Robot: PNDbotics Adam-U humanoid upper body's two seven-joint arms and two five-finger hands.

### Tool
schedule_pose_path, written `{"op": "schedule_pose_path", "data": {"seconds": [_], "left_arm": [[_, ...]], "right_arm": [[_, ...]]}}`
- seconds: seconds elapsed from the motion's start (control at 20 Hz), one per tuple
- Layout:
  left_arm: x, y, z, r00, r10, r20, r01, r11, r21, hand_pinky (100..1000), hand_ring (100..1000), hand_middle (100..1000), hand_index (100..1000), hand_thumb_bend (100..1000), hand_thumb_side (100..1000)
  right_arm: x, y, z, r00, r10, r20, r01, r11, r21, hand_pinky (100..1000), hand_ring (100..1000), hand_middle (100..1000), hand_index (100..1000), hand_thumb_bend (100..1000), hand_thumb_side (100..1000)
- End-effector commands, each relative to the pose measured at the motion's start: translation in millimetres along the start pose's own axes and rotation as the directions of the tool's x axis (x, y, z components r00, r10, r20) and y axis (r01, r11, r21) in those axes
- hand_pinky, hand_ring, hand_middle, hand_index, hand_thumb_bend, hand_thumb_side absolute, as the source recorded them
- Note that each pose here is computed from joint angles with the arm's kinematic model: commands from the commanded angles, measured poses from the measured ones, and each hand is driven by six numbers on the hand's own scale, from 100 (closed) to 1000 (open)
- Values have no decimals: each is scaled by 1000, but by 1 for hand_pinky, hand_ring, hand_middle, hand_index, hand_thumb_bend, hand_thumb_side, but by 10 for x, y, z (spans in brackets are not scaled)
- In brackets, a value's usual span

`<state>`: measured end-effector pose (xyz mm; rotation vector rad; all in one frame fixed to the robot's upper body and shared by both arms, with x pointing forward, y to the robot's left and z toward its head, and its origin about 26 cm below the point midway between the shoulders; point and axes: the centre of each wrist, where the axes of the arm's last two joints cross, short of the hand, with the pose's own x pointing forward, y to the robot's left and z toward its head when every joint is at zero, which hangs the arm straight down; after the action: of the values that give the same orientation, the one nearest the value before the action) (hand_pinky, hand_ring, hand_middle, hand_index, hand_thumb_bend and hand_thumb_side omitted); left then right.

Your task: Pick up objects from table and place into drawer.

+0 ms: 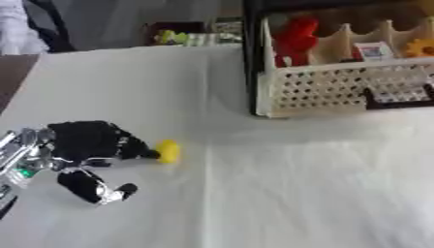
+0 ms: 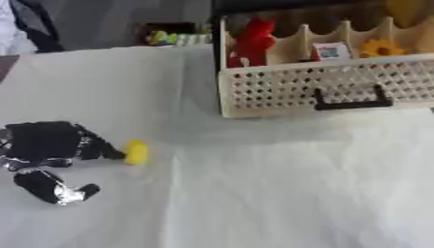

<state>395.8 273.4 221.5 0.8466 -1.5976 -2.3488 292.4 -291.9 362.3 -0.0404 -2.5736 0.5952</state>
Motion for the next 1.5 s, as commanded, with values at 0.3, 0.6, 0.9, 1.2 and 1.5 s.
{"op": "schedule_pose_path", "data": {"seconds": [0.3,0.6,0.9,1.2,1.5], "left_arm": [[-20,31,44,1000,14,-17,-13,999,36,522,720,780,1000,112,983],[23,46,64,997,66,-38,-61,991,119,479,685,763,1000,100,951],[81,237,194,996,81,-27,-72,967,245,482,694,775,1000,100,898],[-4,420,224,994,113,-1,-107,949,298,499,716,787,1000,100,872],[-192,452,163,983,186,-5,-175,936,305,495,712,779,1000,100,881]], "right_arm": [[84,-45,-25,1000,7,19,-7,1000,-7,468,599,214,514,169,1000],[72,-37,-16,1000,2,9,-2,1000,0,469,600,212,512,160,1000],[65,-40,-5,1000,1,1,-1,1000,4,470,601,212,512,156,1000],[59,-34,-4,1000,-10,-5,10,1000,5,471,603,212,511,153,1000],[56,-35,-1,1000,-13,-9,13,1000,10,472,604,211,511,147,1000]]}}
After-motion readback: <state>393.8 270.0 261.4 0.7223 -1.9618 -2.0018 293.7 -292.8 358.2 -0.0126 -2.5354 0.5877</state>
